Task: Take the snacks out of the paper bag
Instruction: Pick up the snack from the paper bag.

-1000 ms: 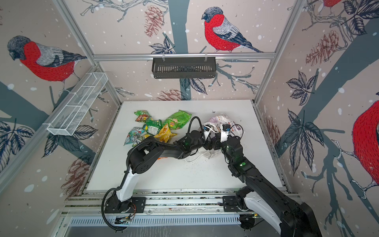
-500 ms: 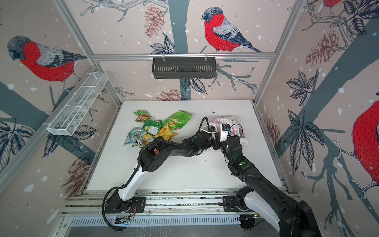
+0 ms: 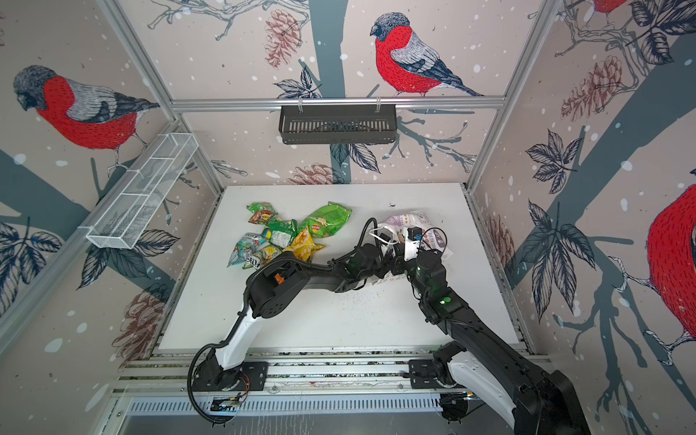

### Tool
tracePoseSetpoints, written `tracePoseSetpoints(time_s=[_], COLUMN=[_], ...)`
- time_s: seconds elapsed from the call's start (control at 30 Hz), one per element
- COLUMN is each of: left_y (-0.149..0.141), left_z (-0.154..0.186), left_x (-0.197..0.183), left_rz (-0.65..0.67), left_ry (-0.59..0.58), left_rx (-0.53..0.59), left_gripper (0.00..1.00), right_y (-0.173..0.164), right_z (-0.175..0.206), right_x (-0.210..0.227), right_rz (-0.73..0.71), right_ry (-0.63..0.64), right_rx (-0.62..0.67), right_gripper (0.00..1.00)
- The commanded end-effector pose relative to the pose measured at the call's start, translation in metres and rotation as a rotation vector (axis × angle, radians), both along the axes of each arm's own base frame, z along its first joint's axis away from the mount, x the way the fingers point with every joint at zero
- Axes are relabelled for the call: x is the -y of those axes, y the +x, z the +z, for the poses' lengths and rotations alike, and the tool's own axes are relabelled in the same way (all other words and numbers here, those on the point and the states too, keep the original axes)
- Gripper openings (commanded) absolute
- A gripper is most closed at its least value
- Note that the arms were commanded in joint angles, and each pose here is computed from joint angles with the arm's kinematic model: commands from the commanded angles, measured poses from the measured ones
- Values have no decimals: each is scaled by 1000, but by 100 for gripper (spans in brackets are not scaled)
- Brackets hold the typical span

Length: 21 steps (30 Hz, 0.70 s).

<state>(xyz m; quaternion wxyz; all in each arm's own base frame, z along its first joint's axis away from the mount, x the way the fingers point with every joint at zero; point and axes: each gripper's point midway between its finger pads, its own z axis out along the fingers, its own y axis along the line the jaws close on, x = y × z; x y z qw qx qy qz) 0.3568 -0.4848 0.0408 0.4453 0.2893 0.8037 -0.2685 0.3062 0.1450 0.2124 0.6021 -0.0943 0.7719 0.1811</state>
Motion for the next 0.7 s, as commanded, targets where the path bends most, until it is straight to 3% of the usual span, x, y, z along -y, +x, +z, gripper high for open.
tracePoseSetpoints(time_s=[0.0,0.67], left_y=[3,-20], left_z=[25,72], left_x=[-5,-31], left_rz=[8,-4], left_ry=[-48,-163], left_rx=[76,108], left_gripper=[0,0], right_y=[4,5], right_z=[13,13], right_x=[5,12], right_rz=[-33,-73], right_ry=[10,18], right_rx=[42,47], right_gripper=[0,0])
